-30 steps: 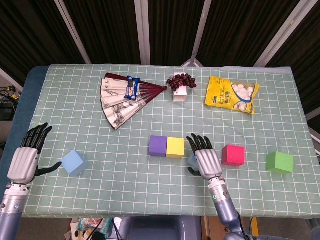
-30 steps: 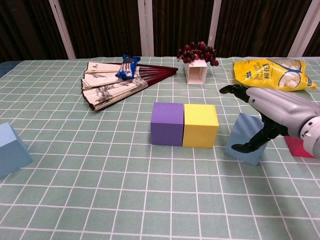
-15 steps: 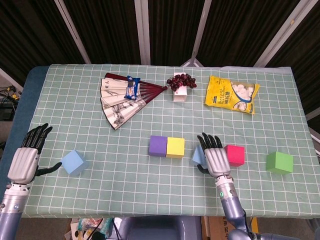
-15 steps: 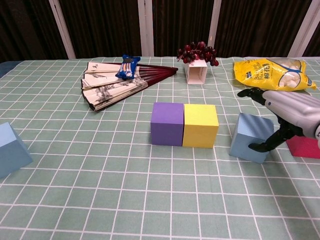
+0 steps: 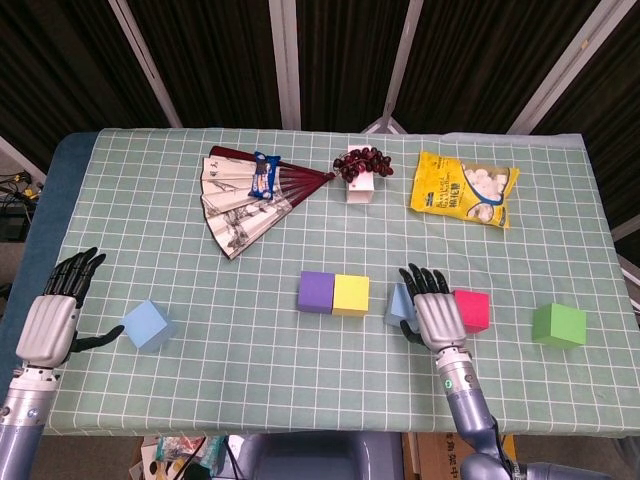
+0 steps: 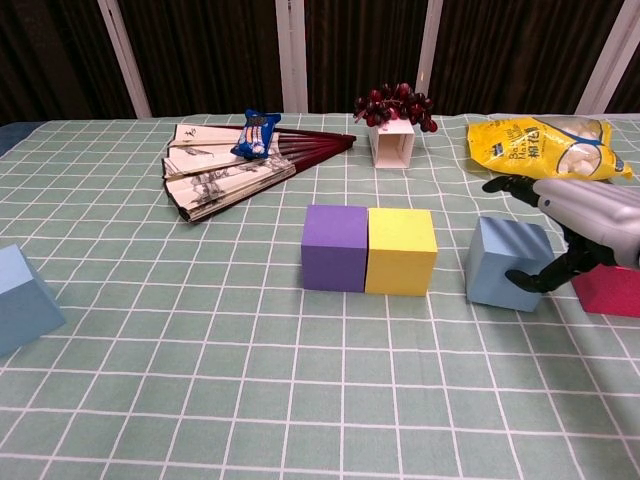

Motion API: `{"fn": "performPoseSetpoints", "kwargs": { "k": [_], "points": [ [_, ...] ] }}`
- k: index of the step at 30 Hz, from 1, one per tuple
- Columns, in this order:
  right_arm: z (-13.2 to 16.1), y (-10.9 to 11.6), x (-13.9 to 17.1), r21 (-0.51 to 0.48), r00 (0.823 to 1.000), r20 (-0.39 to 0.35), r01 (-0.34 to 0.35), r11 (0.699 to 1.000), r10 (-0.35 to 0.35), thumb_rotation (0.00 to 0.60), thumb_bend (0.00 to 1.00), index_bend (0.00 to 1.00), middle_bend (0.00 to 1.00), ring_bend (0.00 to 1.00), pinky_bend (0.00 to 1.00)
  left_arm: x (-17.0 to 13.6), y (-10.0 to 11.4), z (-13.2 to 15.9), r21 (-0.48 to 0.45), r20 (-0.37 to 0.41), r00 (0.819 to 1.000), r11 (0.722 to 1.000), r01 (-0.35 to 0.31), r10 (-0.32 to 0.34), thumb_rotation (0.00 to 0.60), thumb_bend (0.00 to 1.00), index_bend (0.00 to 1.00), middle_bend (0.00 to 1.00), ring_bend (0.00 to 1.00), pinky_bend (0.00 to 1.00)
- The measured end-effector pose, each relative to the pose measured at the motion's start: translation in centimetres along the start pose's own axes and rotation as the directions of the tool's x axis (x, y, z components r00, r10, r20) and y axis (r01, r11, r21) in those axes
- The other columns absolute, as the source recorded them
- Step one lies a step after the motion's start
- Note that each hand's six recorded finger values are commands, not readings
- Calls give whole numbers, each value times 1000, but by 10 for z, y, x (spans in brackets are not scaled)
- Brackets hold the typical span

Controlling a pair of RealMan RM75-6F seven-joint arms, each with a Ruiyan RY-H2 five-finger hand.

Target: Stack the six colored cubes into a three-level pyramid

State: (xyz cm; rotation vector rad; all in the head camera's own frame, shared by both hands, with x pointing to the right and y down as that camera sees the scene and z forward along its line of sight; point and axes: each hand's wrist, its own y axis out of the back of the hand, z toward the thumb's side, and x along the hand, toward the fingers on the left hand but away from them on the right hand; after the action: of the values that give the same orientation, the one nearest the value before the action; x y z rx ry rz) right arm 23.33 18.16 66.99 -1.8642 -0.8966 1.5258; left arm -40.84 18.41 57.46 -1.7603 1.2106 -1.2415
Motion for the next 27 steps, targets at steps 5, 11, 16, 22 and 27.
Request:
{"fn": "performPoseSetpoints", "kwargs": {
  "k": [5, 11, 16, 22, 27],
  "points": [
    [0, -4, 0, -17, 999, 0, -36, 999, 36, 600, 382, 0, 89, 1, 0, 0, 0, 0, -1, -3, 1000, 1000, 1, -1, 600, 91, 0, 3, 7, 50],
    [-3, -1, -4, -34, 999, 10, -42, 999, 42, 600, 383, 0, 174, 37, 0, 0, 0, -1, -3, -5, 1000, 1000, 5, -5, 600, 91, 0, 3, 7, 50],
    [-5, 1, -7, -44, 999, 14, -37, 998, 37, 600, 383, 0, 231, 78, 0, 1, 0, -1, -3, -6, 1000, 1000, 6, -6, 600, 91, 0, 4, 7, 50],
    [-8, 1, -9, -50, 999, 22, -39, 998, 41, 600, 383, 0, 284, 123, 0, 1, 0, -1, -4, -8, 1000, 1000, 4, -4, 600, 91, 0, 4, 7, 50],
    [-8, 2, -9, -50, 999, 23, -35, 998, 36, 600, 383, 0, 326, 169, 0, 1, 0, -1, -5, -8, 1000, 1000, 4, -5, 600, 91, 0, 4, 7, 50]
  ]
}}
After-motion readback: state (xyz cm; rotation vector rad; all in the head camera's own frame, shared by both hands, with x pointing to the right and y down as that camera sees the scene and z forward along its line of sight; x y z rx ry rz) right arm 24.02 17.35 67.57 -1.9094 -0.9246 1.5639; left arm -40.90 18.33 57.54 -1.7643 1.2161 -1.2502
